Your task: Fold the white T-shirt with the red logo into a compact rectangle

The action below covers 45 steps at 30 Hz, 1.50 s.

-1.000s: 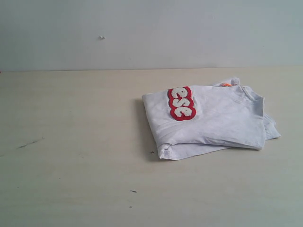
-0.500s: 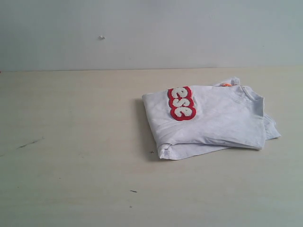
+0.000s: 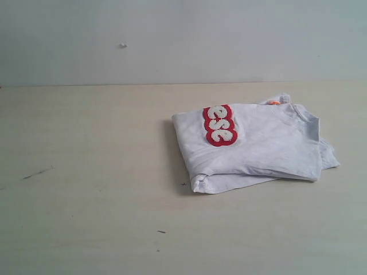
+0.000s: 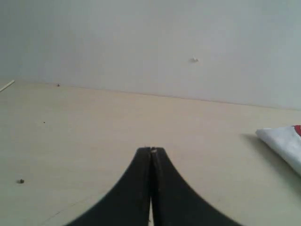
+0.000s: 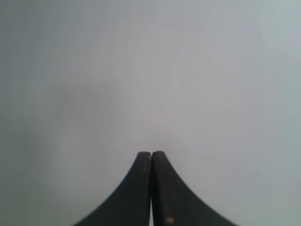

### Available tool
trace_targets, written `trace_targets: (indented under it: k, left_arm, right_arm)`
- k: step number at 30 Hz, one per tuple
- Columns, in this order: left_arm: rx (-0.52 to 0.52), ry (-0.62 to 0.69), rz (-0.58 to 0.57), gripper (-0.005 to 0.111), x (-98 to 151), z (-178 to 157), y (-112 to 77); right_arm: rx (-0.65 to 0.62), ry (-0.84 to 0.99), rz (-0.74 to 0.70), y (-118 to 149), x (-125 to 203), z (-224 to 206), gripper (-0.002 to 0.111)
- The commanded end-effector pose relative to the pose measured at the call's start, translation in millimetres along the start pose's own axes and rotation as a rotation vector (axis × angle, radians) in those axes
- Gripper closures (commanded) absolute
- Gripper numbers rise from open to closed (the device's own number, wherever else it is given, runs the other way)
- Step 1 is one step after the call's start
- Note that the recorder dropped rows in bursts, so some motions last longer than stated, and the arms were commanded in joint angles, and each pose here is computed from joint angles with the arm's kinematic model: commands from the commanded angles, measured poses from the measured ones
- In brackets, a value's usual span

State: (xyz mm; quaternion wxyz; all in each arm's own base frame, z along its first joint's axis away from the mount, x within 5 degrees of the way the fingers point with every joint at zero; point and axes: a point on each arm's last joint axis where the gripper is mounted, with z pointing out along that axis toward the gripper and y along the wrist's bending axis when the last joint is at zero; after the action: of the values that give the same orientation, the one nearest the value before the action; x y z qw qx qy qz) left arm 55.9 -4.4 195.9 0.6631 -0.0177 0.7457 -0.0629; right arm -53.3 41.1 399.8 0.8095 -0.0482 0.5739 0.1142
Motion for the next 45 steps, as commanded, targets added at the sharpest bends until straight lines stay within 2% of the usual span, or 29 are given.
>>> trace_targets:
  k: [1, 3, 45]
  left_arm:
    - [-0.007, 0.099, 0.04, 0.107, 9.8, -0.6, 0.8]
    - [-0.008, 0.145, 0.028, 0.107, 14.1, -1.1, 0.9]
    - [-0.006, 0.151, 0.05, 0.107, 14.6, -1.2, 0.9]
  right_arm:
    - [0.003, 0.003, 0.001, -0.3, 2.0, 0.3, 0.108]
    - [0.003, 0.003, 0.001, -0.3, 2.0, 0.3, 0.108]
    - [0.003, 0.003, 0.001, -0.3, 2.0, 0.3, 0.108]
